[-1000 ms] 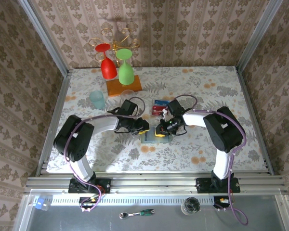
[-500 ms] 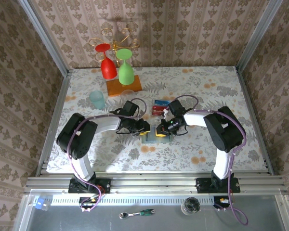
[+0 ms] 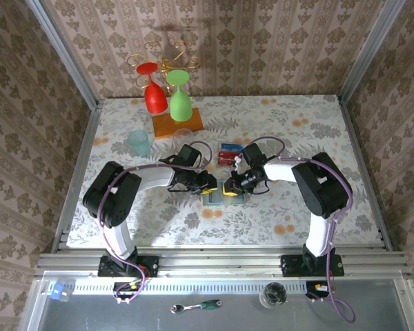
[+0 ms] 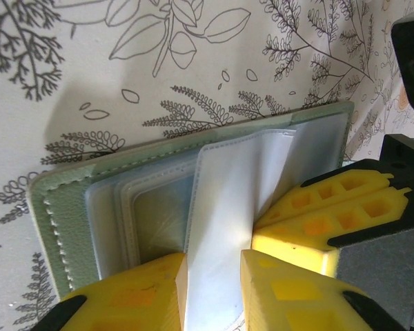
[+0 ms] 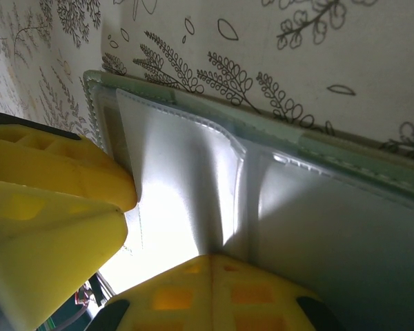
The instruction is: Take the credit cards out of the card holder
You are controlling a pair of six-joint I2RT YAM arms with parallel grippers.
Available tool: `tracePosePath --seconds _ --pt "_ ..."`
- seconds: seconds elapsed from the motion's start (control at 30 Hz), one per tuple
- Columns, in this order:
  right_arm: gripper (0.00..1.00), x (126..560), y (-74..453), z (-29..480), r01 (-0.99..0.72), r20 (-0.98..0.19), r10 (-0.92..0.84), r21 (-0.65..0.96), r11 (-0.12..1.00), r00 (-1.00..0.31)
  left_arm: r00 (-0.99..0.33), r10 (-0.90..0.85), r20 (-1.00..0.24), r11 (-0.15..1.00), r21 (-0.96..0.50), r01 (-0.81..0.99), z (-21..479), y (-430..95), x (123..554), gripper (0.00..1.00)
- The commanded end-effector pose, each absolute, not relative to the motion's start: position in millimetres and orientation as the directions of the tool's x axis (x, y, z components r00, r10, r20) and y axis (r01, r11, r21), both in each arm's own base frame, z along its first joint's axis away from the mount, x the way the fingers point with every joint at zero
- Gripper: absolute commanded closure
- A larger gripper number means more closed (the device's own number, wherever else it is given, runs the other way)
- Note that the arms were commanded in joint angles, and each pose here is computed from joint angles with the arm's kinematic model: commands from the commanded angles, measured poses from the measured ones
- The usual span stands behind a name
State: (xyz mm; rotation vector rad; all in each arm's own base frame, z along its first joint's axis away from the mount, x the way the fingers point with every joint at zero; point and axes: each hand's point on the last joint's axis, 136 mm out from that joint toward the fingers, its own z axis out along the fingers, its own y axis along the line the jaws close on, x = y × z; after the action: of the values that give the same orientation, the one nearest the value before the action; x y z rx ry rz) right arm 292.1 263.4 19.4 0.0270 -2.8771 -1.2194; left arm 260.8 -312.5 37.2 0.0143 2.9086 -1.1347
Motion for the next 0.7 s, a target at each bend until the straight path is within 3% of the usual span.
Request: tracePosePath --seconds 0.0,0.33,0.67 --pt "0.95 284.3 259.6 6.5 0.008 0.041 -0.03 0.715 0.7 -0.999 -1.0 0.02 0.002 0.727 -0.686 0.013 38.2 -320.5 257.9 0.73" --pt "0.97 282.8 258.1 1.6 0.015 0.05 -0.029 0.714 0.7 -0.998 -1.0 0.018 0.001 0.715 -0.699 0.012 40.5 -323.5 257.5 0.75" --pt "0.97 282.9 256.5 0.4 0.021 0.054 -0.025 0.715 0.699 -0.998 -1.0 -0.008 0.017 0.704 -0.71 -0.018 43.3 -319.1 250.5 0.68"
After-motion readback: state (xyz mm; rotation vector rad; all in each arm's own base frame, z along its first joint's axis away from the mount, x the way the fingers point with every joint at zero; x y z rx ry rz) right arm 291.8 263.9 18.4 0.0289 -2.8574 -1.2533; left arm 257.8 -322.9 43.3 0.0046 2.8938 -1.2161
